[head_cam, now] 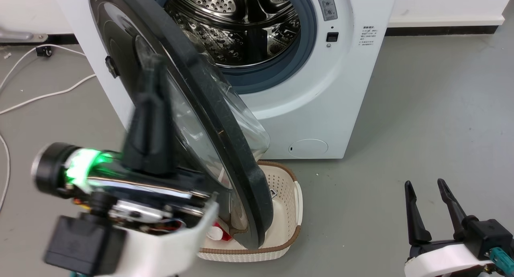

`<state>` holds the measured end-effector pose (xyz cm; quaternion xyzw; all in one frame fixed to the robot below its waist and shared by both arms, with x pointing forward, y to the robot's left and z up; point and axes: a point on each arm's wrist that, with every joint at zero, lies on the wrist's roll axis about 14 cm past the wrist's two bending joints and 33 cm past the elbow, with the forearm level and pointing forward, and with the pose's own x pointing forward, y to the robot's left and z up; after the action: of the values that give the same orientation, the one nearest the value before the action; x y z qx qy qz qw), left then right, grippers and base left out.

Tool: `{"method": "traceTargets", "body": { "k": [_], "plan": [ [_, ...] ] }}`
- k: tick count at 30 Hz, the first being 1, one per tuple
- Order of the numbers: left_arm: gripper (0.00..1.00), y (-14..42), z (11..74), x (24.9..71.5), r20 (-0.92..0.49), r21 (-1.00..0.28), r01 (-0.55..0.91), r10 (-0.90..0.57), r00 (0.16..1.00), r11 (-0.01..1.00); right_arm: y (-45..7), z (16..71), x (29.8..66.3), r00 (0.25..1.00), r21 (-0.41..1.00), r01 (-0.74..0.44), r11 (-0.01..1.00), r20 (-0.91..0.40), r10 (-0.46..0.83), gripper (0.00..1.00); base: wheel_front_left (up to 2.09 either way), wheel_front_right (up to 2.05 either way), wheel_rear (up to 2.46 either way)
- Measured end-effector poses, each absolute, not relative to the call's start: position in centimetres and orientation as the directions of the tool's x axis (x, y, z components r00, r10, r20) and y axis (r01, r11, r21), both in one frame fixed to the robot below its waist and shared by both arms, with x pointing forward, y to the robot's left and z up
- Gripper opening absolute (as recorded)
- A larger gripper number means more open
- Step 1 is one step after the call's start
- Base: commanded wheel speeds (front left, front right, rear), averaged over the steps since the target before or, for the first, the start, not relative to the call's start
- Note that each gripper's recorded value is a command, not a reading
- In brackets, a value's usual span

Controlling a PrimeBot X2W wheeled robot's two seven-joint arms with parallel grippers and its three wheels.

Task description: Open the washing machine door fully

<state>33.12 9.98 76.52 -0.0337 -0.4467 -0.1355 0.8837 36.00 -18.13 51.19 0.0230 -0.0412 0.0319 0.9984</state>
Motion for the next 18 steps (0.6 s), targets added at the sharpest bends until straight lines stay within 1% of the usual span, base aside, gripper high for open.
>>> {"method": "traceTargets", "body": {
  "k": [3, 9, 13, 18],
  "plan": [
    [0.00, 7.6, 76.1, 32.7, 0.788, 0.080, 0.360, -0.280, 0.549, 0.930, -18.2, 51.1, 36.0, 0.995, 0.044, -0.064, 0.997, 0.080, 0.061, 1.00, 0.00, 0.00, 0.00],
    [0.00, 2.4, 72.7, 31.8, 0.703, 0.093, 0.545, -0.443, 0.557, 0.833, -18.3, 50.9, 36.1, 0.996, 0.049, -0.060, 0.997, 0.076, 0.056, 1.00, 0.00, 0.00, 0.00],
    [0.00, -0.6, 69.8, 31.0, 0.605, 0.077, 0.647, -0.551, 0.575, 0.759, -18.3, 50.8, 36.1, 0.996, 0.050, -0.060, 0.997, 0.073, 0.056, 1.00, 0.00, 0.00, 0.00],
    [0.00, -2.6, 64.9, 30.4, 0.437, 0.022, 0.714, -0.649, 0.623, 0.700, -18.2, 50.8, 36.1, 0.996, 0.052, -0.062, 0.997, 0.071, 0.058, 1.00, 0.00, 0.00, 0.00]
  ]
}}
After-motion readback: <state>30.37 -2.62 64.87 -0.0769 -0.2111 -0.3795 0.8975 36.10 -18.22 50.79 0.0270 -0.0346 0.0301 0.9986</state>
